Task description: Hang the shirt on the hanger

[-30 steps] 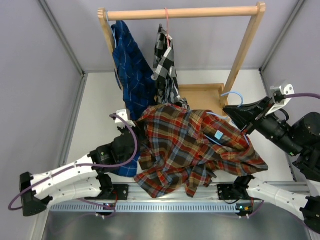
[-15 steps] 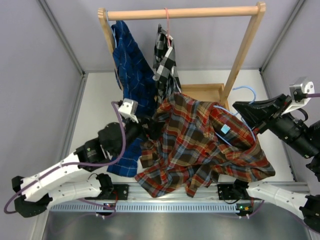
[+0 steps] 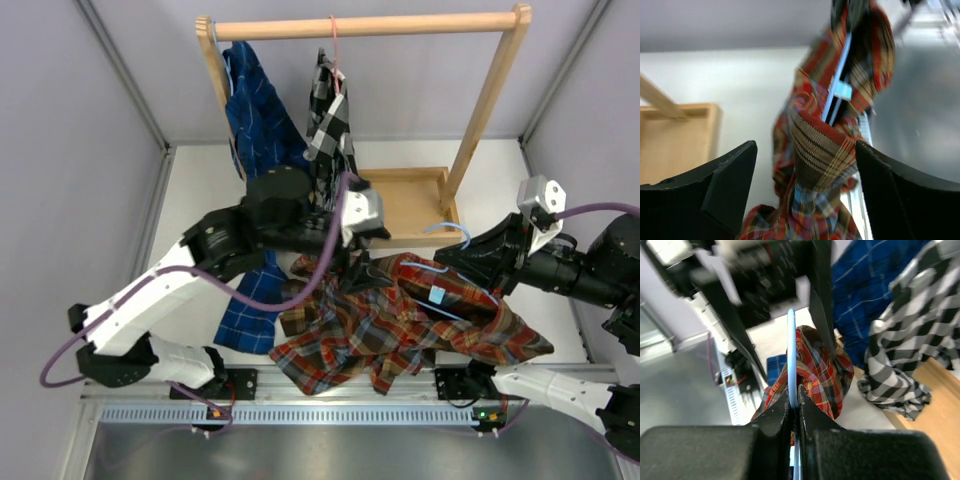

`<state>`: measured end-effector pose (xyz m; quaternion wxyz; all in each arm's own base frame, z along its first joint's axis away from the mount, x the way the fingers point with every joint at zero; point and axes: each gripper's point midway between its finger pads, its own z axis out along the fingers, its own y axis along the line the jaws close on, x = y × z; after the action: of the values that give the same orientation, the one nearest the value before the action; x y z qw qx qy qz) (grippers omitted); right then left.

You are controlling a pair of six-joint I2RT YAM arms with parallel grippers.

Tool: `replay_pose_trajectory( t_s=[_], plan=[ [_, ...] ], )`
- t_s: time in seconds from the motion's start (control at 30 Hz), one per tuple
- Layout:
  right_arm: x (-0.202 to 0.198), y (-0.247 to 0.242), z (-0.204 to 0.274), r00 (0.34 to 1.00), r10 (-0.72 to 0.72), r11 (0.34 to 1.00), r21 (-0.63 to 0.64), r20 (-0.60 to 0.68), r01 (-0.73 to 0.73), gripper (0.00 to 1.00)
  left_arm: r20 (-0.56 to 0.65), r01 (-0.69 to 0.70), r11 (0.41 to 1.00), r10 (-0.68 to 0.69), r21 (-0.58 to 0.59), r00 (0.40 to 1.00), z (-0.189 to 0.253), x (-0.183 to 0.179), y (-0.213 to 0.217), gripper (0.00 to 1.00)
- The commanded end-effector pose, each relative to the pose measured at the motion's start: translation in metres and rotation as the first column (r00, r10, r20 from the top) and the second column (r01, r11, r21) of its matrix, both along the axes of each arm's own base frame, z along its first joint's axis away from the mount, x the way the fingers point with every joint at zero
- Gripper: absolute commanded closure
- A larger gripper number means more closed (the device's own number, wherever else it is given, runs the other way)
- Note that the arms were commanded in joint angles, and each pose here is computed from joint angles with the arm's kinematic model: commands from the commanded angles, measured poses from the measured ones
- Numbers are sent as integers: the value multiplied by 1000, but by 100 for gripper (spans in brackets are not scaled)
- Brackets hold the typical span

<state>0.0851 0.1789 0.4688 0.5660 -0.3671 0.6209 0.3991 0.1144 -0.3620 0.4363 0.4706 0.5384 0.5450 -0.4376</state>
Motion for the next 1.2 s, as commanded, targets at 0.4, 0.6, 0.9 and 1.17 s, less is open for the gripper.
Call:
replay_pose_trajectory(
  t_s=[0.4,0.6,0.9,1.17],
  plan=[
    [-36,15,11,970,233,972,17,62,-235,100,-129,423,901,-410,98,903,-46,-61,-5,95],
    [-36,20,8,965,253,966,38,75,-256,100,-121,390,913,-377,119,918,-52,-53,-9,100],
    [-13,-63,-10,985,-170,985,-35,24,171,44,-59,356,926,-352,123,934,-51,-52,4,100],
    [-71,-108,-54,995,-99,994,-47,-28,98,38,-37,349,932,-347,95,937,-37,-52,12,100]
  ],
)
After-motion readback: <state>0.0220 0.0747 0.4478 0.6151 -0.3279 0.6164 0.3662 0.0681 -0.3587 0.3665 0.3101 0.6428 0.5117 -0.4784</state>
